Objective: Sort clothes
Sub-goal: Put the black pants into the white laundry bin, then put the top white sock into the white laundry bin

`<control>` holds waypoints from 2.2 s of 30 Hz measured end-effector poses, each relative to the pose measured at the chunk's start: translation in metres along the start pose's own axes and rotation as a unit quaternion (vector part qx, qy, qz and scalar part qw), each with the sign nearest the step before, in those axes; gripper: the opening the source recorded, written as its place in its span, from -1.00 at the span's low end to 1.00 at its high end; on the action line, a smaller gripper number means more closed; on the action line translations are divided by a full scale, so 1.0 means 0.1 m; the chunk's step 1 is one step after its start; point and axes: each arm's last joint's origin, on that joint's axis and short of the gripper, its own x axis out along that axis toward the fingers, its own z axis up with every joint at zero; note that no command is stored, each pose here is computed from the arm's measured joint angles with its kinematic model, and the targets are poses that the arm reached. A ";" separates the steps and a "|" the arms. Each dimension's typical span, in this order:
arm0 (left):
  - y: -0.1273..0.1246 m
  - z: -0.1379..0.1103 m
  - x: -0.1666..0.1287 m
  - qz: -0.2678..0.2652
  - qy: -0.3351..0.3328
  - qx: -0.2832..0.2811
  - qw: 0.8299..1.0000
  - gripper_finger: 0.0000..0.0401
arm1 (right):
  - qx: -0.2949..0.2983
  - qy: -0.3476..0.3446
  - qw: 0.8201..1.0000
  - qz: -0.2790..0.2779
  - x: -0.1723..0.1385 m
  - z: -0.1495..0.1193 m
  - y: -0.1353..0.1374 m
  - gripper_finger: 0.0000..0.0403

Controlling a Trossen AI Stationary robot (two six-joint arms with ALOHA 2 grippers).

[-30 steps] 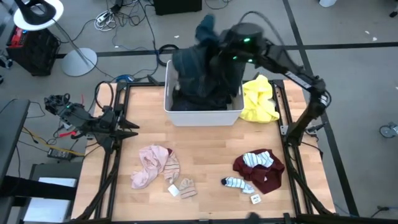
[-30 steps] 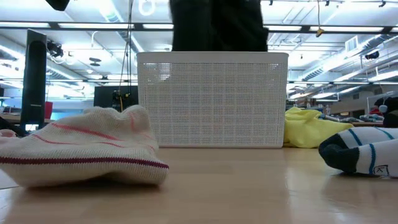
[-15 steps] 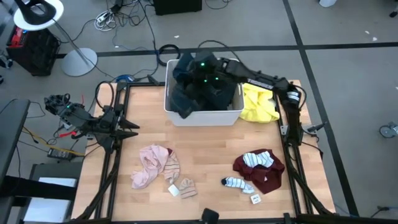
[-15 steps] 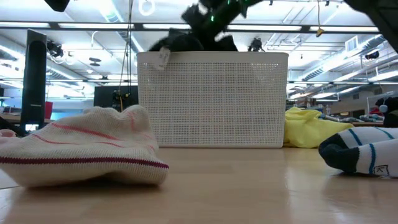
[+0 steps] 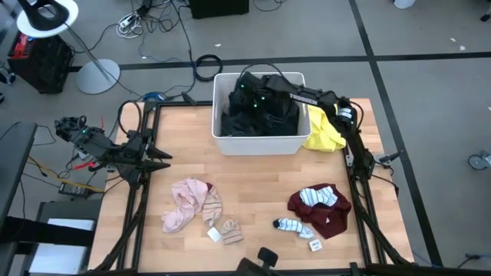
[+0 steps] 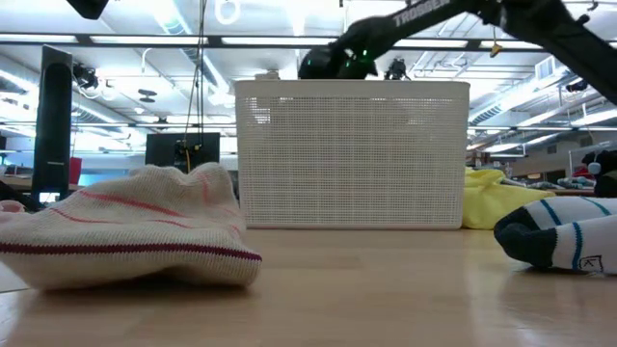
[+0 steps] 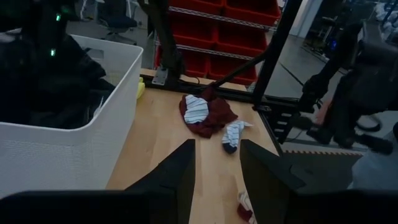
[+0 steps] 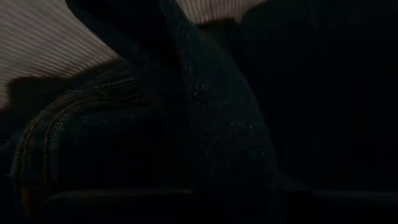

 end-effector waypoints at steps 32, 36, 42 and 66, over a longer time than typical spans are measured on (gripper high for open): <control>-0.01 0.04 0.00 -0.006 -0.020 -0.010 1.000 -0.34 | 0.007 -0.163 0.986 -0.021 -1.64 -0.12 0.28 0.10; -0.02 0.07 0.00 -0.011 -0.034 -0.014 0.999 -0.34 | 0.033 -0.196 0.980 -0.007 -2.05 -0.27 0.44 0.06; -0.04 0.10 0.02 -0.003 -0.046 0.033 0.998 -0.34 | 0.035 -0.248 0.968 0.007 -2.56 -0.56 0.83 -0.05; -0.26 0.06 0.77 0.002 0.023 0.078 0.997 -0.34 | 0.121 -0.025 0.992 0.002 -2.65 -2.22 2.49 -0.18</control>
